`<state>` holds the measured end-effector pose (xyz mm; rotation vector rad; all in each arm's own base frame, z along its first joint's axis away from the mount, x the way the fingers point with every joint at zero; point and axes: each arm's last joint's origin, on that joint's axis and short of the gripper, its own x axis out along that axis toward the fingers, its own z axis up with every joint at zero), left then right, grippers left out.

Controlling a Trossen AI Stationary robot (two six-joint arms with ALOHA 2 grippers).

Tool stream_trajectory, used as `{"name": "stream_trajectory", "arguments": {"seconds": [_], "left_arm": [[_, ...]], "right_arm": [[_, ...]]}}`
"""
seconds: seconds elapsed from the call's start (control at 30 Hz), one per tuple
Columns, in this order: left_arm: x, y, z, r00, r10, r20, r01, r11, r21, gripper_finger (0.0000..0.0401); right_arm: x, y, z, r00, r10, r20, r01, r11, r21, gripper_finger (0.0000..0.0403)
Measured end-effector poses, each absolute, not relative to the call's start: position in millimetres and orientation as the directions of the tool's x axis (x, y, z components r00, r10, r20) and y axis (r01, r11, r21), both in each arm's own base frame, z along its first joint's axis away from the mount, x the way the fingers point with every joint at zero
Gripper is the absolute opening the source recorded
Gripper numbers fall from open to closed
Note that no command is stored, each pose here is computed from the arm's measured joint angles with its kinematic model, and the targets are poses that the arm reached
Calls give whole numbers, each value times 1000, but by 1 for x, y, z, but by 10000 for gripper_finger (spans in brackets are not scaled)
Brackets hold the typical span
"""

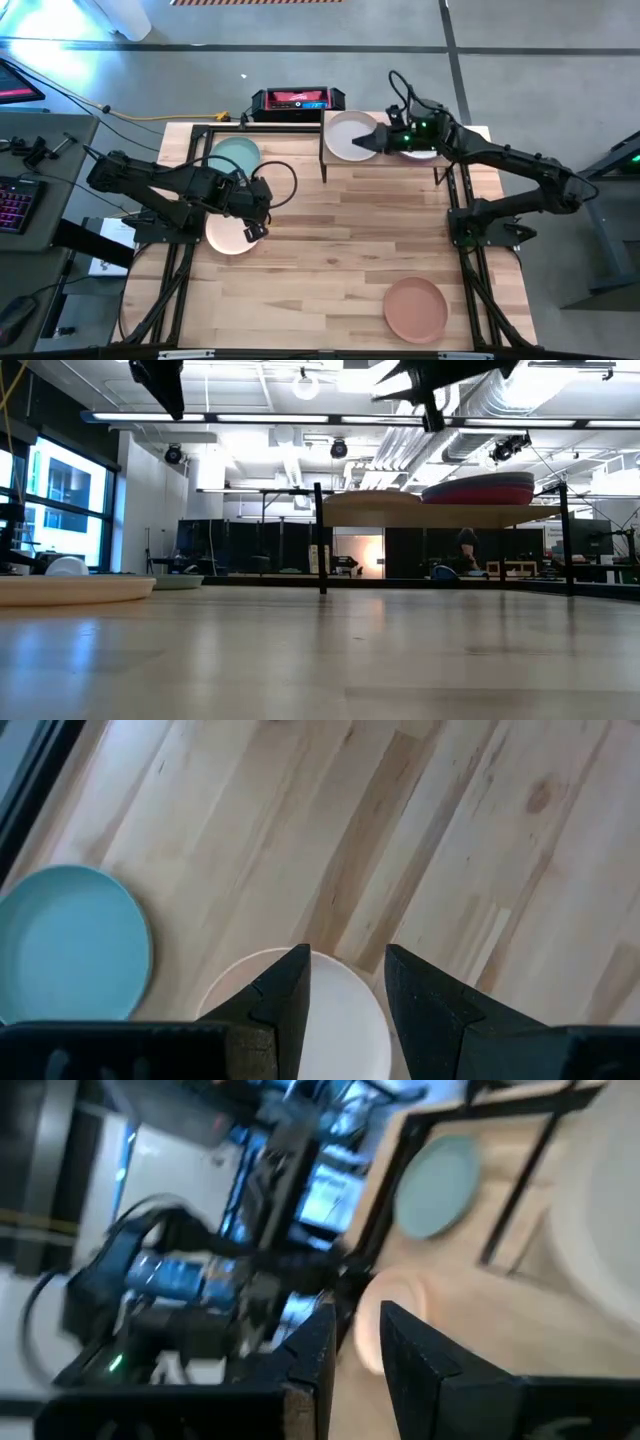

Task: Place and stack plates onto a shelf
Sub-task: Stack the white plate on top of the gray plate on the shelf

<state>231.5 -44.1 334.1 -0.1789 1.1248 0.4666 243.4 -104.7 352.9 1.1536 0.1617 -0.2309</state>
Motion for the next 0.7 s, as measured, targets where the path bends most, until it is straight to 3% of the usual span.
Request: {"name": "stream_trajectory", "arguments": {"seconds": [0.23,0.43,0.7], "left_arm": [[232,-44,334,350,280,-894,-576,817,30,120],[233,-44,333,337,200,-920,-605,795,-49,120],[238,-44,327,309,235,-921,-718,693,-64,120]], "right_arm": [[239,-74,366,981,18,-193,163,463,871,64],[240,-52,370,979,103,-176,102,499,861,64],[243,-31,370,965,187,-186,47,572,819,64]]}}
